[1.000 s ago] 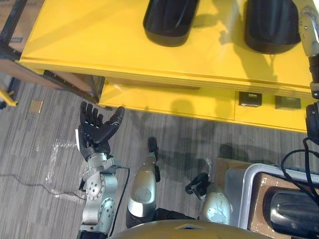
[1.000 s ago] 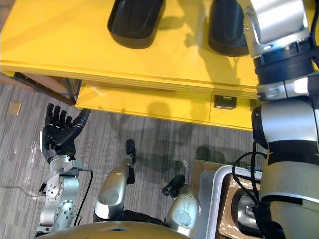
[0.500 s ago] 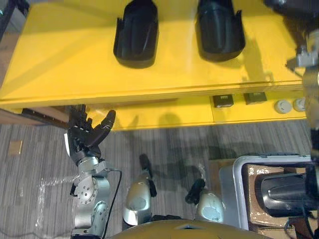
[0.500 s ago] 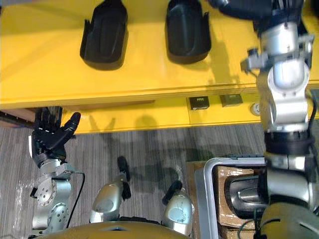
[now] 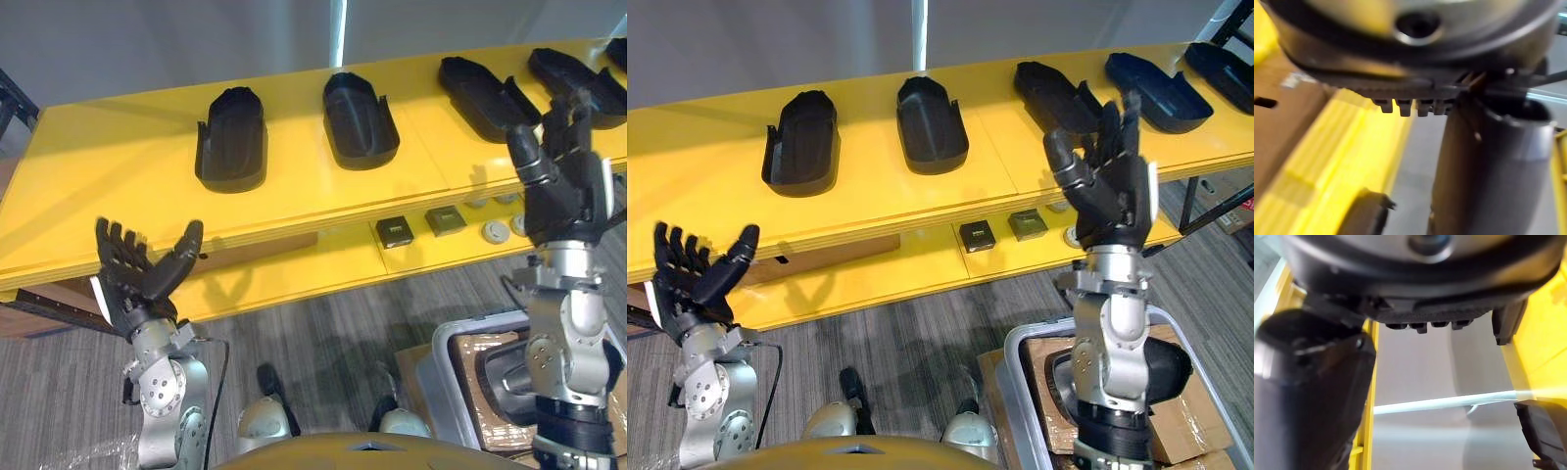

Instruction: Walk over and take three plastic housings, then place them on the shelf

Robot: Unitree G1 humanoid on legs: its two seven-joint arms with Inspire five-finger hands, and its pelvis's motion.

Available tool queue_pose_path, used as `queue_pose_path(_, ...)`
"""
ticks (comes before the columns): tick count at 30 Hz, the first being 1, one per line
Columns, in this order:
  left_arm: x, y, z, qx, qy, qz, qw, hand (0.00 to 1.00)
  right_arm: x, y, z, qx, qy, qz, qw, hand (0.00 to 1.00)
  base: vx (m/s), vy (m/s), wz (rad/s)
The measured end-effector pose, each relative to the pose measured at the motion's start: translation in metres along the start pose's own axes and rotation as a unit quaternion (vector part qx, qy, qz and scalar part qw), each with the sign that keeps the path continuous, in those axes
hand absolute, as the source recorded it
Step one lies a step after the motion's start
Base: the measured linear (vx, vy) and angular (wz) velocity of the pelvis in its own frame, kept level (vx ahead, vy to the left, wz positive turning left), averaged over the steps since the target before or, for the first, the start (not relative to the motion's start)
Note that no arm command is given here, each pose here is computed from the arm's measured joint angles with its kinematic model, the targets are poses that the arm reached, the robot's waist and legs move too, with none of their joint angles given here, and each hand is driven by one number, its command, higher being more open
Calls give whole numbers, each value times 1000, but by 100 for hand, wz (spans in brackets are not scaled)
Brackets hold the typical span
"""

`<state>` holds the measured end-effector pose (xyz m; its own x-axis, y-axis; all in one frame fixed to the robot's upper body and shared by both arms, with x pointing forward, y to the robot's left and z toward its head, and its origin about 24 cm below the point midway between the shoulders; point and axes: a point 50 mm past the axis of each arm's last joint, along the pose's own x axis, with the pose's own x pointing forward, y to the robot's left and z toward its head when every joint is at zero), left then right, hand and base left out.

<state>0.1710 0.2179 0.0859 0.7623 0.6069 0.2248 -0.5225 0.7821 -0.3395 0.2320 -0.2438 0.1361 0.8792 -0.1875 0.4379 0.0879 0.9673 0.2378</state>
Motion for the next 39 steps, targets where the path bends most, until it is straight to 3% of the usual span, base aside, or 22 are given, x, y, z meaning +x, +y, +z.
queue_pose_path(6,0,-11,13,-9,-50,-17,999,100,-19,7,-17,49,14,-74,996,100,-2,19,-22)
queue_pose_path(12,-2,-24,28,-12,-107,-21,994,100,-51,-5,-32,47,72,-119,989,100,22,32,-59)
queue_pose_path(17,-16,-71,25,-73,-87,-172,979,100,-70,-17,-34,38,87,-160,983,100,-2,15,-43)
queue_pose_path(20,-23,-81,23,-86,-75,-212,971,100,-79,-18,-35,33,97,-171,980,100,-16,7,-73)
queue_pose_path(27,-12,-85,21,-100,-70,-206,971,100,-103,-40,-28,-7,121,-184,976,100,-21,-20,-64)
queue_pose_path(33,-1,-75,22,-84,-79,-168,979,100,-91,-41,-21,-32,112,-116,986,100,-100,-9,-65)
queue_pose_path(39,7,-46,22,-37,-78,-108,990,100,-66,-17,-25,-12,93,-38,995,100,-78,96,-49)
